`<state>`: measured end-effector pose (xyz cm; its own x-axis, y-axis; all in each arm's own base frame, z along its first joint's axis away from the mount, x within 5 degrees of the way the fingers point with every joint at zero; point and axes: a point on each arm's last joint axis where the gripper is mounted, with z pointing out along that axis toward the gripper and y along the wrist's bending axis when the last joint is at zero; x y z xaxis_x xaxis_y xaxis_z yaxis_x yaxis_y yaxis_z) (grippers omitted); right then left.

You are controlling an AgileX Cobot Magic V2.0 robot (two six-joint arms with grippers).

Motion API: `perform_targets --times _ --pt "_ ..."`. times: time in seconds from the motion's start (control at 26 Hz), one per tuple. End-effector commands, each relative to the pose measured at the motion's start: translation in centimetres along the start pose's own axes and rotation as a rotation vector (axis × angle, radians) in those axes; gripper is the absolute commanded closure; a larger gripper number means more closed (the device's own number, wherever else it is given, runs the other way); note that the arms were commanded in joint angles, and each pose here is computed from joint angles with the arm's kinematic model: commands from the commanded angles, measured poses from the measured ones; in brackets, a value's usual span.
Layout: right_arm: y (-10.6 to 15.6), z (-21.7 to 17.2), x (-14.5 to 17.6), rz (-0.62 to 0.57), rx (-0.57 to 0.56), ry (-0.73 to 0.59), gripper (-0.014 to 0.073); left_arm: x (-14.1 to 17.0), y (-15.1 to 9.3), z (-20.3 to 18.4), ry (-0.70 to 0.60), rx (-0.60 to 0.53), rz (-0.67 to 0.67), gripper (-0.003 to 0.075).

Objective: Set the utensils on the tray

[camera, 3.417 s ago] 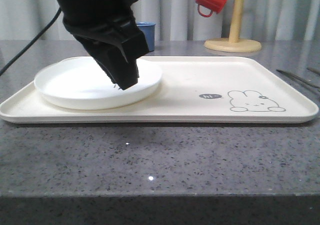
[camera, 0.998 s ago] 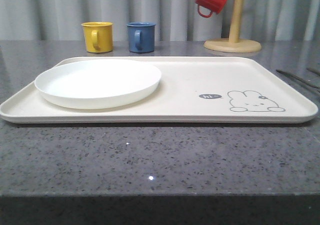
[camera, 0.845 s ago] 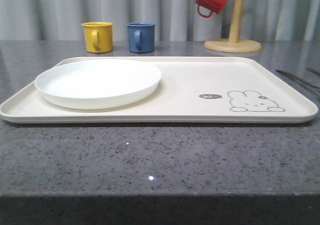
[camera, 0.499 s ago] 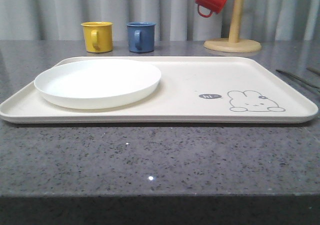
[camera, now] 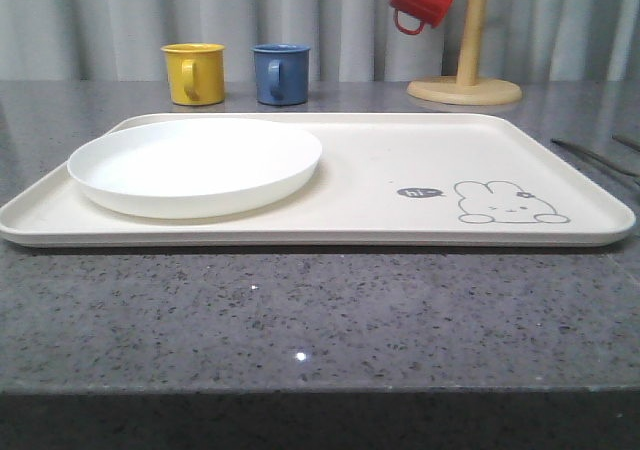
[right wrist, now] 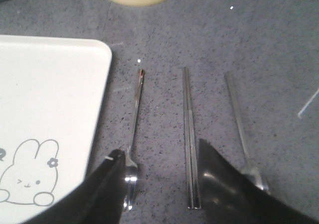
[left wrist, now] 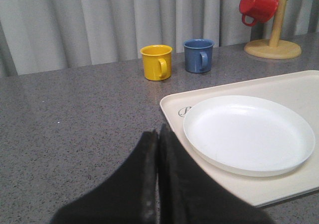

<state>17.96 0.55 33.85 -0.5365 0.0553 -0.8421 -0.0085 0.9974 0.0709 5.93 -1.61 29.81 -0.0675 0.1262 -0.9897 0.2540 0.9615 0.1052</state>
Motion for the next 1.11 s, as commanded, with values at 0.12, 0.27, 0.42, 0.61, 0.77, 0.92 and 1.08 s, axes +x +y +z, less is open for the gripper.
perform_targets --times 0.12,0.27,0.42,0.61,0.77,0.92,1.08 --pt "1.9 5.4 -3.0 -0.009 -0.069 0.224 0.0245 -1.6 0.2 -0.2 -0.1 -0.015 -0.021 0.0739" --pt "2.2 9.5 -3.4 0.008 -0.075 0.39 0.0245 -1.6 0.2 -0.2 -0.1 -0.015 -0.021 0.0739" --pt "2.3 12.3 -3.4 0.01 -0.071 0.449 0.0245 -1.6 0.2 -0.2 -0.1 -0.015 -0.021 0.0739" --pt "2.2 14.9 -2.5 0.014 -0.063 0.487 0.0246 -1.6 0.2 -0.2 -0.1 -0.015 -0.021 0.0739" --pt "2.2 15.9 -2.0 0.015 -0.059 0.512 0.0246 -1.6 0.2 -0.2 -0.1 -0.015 -0.021 0.0739" --pt "2.2 15.9 -2.0 0.015 -0.059 0.513 0.0351 -1.6 0.2 -0.2 -0.1 -0.015 -0.021 0.0739" --pt "2.2 15.9 -2.0 0.015 -0.059 0.517 0.0535 -1.6 0.2 -0.2 -0.1 -0.015 -0.021 0.0739"
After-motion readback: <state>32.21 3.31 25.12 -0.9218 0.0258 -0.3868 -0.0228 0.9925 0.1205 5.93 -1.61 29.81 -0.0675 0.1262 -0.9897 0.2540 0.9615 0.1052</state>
